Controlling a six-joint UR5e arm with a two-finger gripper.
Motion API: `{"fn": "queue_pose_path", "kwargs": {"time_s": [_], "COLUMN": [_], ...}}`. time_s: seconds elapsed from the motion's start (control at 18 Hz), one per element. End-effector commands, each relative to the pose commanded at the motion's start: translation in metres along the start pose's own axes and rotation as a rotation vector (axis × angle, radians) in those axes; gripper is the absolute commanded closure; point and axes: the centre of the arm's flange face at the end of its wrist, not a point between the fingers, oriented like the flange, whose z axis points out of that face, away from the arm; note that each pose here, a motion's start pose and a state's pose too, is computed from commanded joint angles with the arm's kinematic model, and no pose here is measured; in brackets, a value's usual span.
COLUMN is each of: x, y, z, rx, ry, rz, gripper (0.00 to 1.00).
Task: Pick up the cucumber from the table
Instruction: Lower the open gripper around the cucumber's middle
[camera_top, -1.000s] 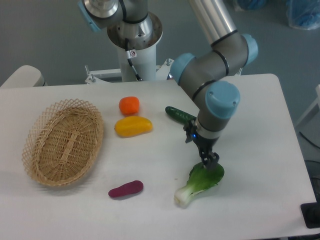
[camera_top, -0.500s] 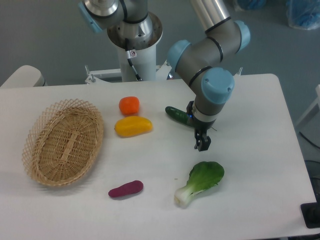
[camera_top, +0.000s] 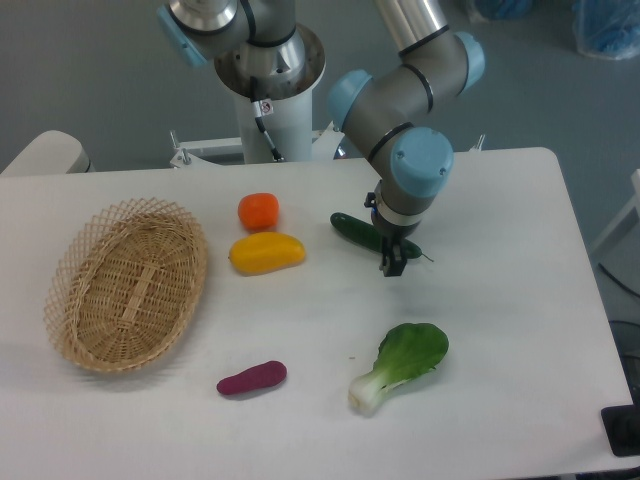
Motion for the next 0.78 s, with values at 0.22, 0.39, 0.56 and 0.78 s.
{"fn": "queue_pose_path", "kwargs": {"time_s": [0.22,0.39,0.56,0.78], "x": [0.012,0.016,0.015,0.013], "y": [0.009,0.011,0.009,0.006], "z": [0.014,0.019,0.021,0.022], "rx": [0.003,0.006,0.011,0.034], "ry": [-0.007,-0.014,-0.019,-0.049], "rz": [0.026,0.026,0.023,0.014], "gripper": [0.0,0.03,0.23,0.62]}}
